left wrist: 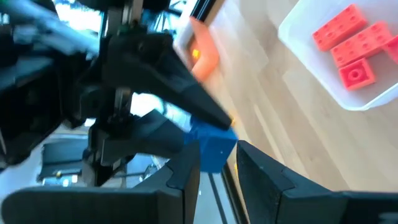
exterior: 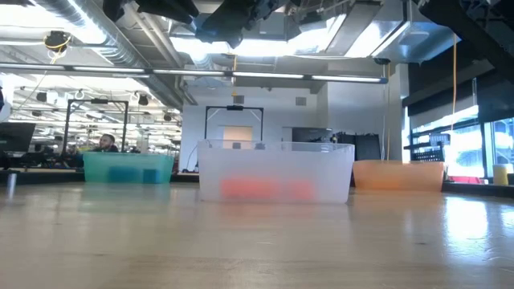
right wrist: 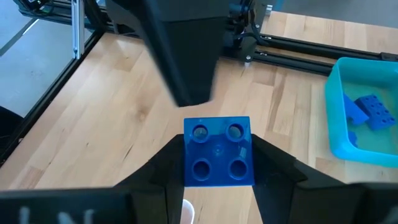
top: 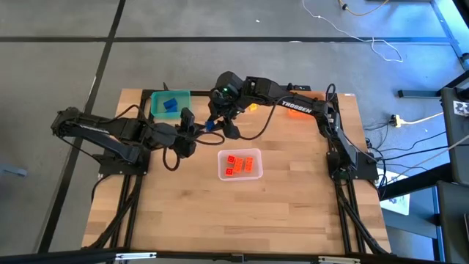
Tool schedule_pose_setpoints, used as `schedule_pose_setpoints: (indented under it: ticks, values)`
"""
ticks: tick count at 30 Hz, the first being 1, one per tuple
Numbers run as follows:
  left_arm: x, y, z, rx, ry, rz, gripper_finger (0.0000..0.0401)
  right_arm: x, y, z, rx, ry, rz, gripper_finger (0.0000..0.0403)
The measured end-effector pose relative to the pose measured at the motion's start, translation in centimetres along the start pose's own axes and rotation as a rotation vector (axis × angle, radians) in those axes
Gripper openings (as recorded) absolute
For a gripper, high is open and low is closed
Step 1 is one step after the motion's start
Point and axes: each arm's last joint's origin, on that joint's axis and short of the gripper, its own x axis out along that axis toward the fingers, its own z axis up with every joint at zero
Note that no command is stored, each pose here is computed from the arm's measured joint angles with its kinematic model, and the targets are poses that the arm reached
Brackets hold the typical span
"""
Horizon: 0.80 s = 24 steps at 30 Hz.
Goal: Sort & place blocks by color
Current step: Put the blue game piece into the blue bin
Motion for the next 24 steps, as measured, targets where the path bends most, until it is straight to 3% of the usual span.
schedule_pose_setpoints:
  ticks: [24]
  values:
    - [-0.06,-0.17,0.12,-0.023,-0.03,-0.028,0.0096,0.0,0.03,-0.08,-0.012,0.008,0.003,0.0139]
